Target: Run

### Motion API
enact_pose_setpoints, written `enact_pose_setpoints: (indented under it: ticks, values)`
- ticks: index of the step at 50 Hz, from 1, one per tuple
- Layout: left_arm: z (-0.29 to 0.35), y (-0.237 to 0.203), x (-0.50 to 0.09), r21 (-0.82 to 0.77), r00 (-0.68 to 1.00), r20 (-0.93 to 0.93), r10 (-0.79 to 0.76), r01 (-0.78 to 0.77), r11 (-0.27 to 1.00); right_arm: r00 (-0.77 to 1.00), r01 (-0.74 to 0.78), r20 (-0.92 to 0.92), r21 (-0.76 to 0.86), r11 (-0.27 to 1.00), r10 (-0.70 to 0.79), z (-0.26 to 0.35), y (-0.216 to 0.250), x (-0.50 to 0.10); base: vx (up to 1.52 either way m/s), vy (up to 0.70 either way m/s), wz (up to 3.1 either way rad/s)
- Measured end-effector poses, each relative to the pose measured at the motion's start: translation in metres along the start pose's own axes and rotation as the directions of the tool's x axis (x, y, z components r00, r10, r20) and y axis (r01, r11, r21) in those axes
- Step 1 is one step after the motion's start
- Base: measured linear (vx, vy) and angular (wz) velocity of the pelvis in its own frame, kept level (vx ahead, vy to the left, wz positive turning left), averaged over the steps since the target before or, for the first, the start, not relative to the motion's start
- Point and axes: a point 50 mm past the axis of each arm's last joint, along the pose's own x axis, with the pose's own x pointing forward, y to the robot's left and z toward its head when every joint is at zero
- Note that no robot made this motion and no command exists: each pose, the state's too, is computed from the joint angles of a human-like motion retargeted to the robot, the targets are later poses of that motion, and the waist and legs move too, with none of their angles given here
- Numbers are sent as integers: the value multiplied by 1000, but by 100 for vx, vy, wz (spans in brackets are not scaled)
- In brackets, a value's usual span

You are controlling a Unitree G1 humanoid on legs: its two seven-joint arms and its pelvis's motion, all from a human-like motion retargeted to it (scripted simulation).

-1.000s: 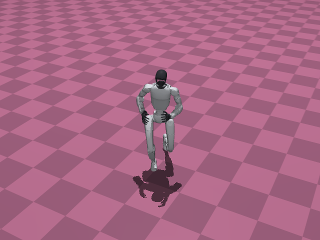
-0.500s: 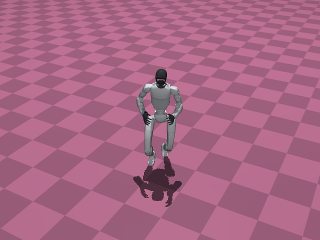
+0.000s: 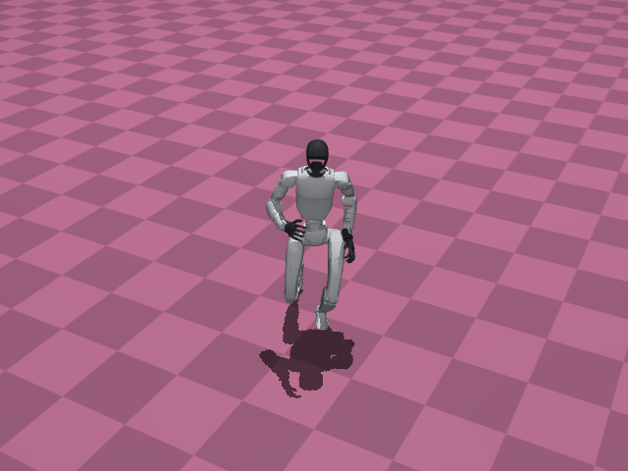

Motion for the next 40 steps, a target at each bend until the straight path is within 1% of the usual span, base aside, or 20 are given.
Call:
enact_pose_setpoints:
  ticks: [3, 5, 7, 9, 11, 13, 15, 17, 20, 22, 25, 30, 33, 35, 37, 40]
  values:
    - [50, -3, 50, -10, 977, 194, 91, -91, 996, 995, -16, -97, -31, 999, 12, -17, 10, -14, -5, 5, -30]
    - [101, -4, 77, -90, 923, 355, 146, -121, 989, 985, -38, -171, -10, 999, 36, -27, 16, -28, -1, 1, -13]
    - [152, -1, 86, -197, 837, 515, 184, -94, 976, 967, -56, -249, 29, 998, 61, -34, 18, -46, 1, -3, -4]
    - [192, 3, 83, -267, 734, 647, 204, -32, 963, 941, -58, -329, 63, 996, 76, -41, 17, -64, 2, -8, -22]
    - [217, 3, 74, -293, 645, 737, 204, 32, 956, 916, -45, -393, 83, 996, 74, -46, 15, -81, -2, -9, -48]
    - [227, 2, 66, -300, 595, 779, 197, 78, 951, 905, -15, -422, 94, 995, 53, -46, 12, -88, -6, -9, -50]
    - [221, -1, 62, -302, 613, 769, 183, 95, 949, 908, 12, -418, 98, 995, 30, -44, 11, -89, -6, -7, -33]
    - [198, -7, 63, -290, 697, 699, 159, 74, 954, 928, 32, -372, 78, 996, -1, -42, 7, -76, -4, -9, -23]
    - [140, -17, 67, -213, 863, 495, 98, 11, 977, 967, 59, -249, 7, 998, -55, -38, -4, -39, -3, -10, -9]
    - [96, -21, 61, -156, 942, 332, 55, -3, 988, 985, 95, -143, -20, 995, -97, -29, -11, -12, -1, -3, 2]
    - [42, -13, 34, -109, 988, 152, 9, 7, 994, 988, 152, -1, 0, 988, -152, -9, -19, 13, 3, 5, 7]
    - [-2, 3, -8, -98, 999, -16, -28, 26, 995, 981, 165, 102, 36, 986, -168, 11, -25, 25, 4, 8, 18]
    - [-7, 3, -16, -114, 999, -53, -10, 4, 994, 983, 148, 104, 13, 989, -149, 11, -22, 24, -4, 6, 12]
    - [0, 1, -10, -116, 1000, -27, 9, -12, 993, 988, 137, 77, -12, 991, -135, 6, -19, 19, -2, 3, -11]
    - [18, 0, 8, -112, 997, 57, 49, -42, 993, 992, 124, 20, -46, 991, -123, -5, -13, 10, -4, 6, -33]
    - [72, 0, 53, -121, 954, 268, 132, -102, 987, 990, 85, -103, -82, 993, -93, -25, -1, -12, -4, 5, -38]
